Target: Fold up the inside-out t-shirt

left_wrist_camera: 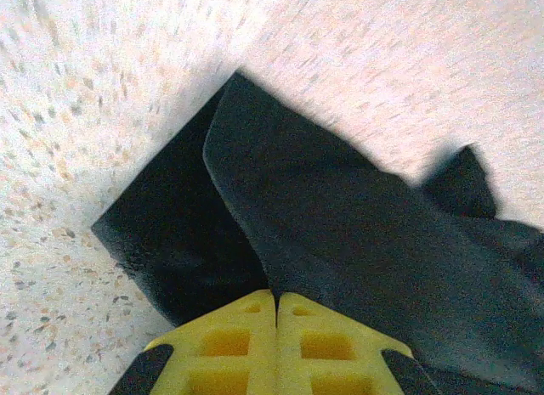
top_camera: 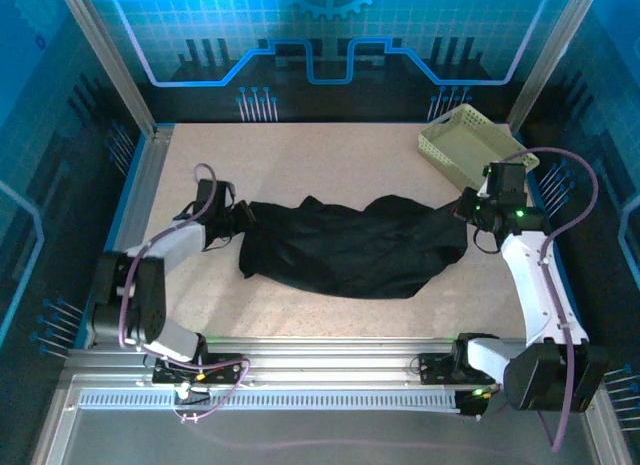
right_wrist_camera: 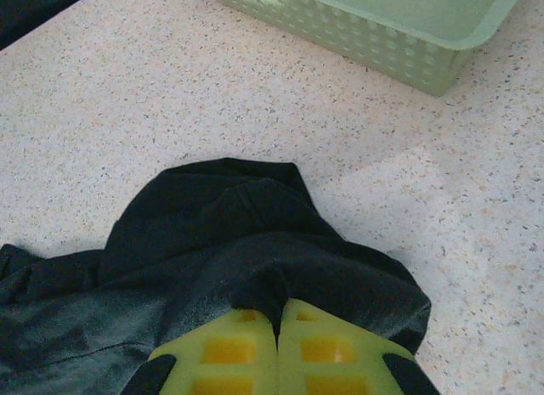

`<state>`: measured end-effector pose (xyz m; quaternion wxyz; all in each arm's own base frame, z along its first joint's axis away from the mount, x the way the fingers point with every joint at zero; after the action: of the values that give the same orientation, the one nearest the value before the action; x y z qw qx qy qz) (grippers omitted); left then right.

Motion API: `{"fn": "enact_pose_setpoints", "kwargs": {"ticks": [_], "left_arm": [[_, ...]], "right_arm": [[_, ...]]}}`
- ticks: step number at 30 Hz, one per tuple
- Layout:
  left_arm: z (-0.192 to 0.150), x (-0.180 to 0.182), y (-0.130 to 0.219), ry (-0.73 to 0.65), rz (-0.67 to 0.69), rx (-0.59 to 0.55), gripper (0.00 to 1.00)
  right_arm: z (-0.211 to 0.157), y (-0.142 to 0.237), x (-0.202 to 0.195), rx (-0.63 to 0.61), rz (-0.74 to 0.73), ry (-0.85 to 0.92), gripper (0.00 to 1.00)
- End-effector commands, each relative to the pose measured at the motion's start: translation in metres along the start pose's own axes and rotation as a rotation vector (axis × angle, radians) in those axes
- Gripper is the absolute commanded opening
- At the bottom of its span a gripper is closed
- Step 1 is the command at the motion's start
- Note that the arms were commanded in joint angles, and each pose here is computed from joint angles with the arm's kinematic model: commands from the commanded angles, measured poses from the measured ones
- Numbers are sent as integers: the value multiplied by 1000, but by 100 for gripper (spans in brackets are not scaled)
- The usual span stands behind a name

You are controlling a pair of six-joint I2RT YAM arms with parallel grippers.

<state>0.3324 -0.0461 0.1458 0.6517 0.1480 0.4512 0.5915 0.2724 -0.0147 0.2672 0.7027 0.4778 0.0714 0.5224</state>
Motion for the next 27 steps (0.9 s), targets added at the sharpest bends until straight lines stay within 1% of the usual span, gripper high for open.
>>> {"fn": "enact_pose_setpoints", "kwargs": {"ticks": [1, 4, 7, 10, 13, 17, 22, 24, 27], "left_arm": [[33, -19, 63, 3, -20, -197, 0], [51, -32, 123, -17, -27, -378, 0], [59, -39, 175, -29, -28, -538, 0], [61, -46, 215, -42, -53, -667, 0], [63, -54, 250, -62, -87, -768, 0], [68, -65, 287, -102, -126, -904, 0], [72, -75, 325, -130, -146, -1010, 0], [71, -77, 340, -140, -150, -1056, 0], [76, -75, 352, -145, -90, -1103, 0]], "right_arm": [[28, 37, 11, -116, 15, 0, 0], [46, 65, 16, -189, 17, -16, 0], [62, 94, 20, -260, 45, -39, 0], [75, 129, 29, -342, 106, -53, 0], [87, 172, 40, -449, 177, -56, 0], [102, 233, 56, -608, 283, -54, 0], [111, 300, 74, -746, 422, -33, 0], [109, 321, 80, -786, 481, -4, 0], [107, 340, 85, -847, 546, 46, 0]]}}
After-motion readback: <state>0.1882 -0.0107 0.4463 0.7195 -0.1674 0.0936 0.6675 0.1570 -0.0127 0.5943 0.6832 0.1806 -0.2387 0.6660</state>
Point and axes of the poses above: each hand's point on the last joint's axis, 136 mm out from that joint toward the fingers, its own y axis back along the fingers, its own x axis along the line the jaws close on, z = x × y, the point moved 7 cm from there along y, back along the fingers, and after that the axes turned 10 degrees about -y, right-handed, at the moved point
